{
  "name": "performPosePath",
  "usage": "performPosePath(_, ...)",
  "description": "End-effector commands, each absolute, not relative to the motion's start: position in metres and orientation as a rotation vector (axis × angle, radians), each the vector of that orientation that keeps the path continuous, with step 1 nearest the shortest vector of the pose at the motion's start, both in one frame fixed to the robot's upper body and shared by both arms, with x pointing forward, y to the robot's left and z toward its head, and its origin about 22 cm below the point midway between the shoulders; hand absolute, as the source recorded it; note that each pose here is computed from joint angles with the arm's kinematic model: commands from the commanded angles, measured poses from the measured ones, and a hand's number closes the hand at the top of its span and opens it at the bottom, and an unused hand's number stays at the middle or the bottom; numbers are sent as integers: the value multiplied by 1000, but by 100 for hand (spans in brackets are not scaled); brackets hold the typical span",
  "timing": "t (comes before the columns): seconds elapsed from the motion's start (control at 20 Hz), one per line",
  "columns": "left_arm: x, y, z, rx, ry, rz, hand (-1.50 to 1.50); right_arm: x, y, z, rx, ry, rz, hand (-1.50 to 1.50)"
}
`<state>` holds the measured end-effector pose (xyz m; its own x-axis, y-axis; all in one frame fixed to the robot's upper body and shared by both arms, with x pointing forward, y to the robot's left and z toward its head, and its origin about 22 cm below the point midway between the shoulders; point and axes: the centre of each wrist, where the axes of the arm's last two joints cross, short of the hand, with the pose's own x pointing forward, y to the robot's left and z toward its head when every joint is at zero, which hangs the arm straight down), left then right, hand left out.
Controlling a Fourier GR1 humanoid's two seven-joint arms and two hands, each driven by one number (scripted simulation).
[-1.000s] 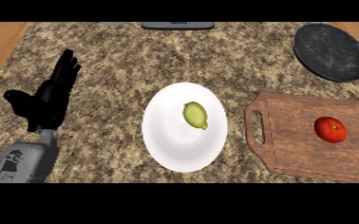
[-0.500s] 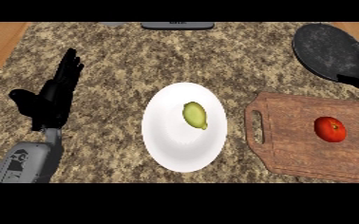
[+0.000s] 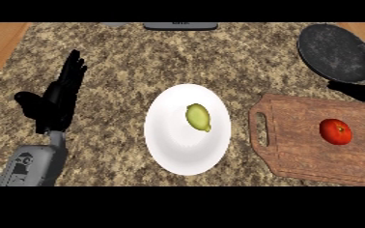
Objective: Pick the tomato from the cutting board and place it in the pan
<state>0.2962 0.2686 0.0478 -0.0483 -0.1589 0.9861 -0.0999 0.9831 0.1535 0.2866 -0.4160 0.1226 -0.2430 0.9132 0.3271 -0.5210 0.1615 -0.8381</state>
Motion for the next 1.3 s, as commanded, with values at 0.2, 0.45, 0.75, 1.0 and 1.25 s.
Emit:
performPosePath(0.2,292,259,50,200,-1613,-48,0,292,-418,108,-495,-1035,1498,-150)
performPosePath(0.45,298,268,53,193,-1621,-59,0,297,-399,90,-494,-1060,1485,-150)
performPosePath(0.75,283,271,53,199,-1609,-46,0,292,-403,86,-522,-988,1534,-150)
performPosePath(1.0,295,272,36,203,-1608,-49,0,305,-388,56,-478,-958,1551,-150)
performPosePath(1.25,303,267,47,194,-1621,-46,0,289,-400,46,-416,-969,1604,150)
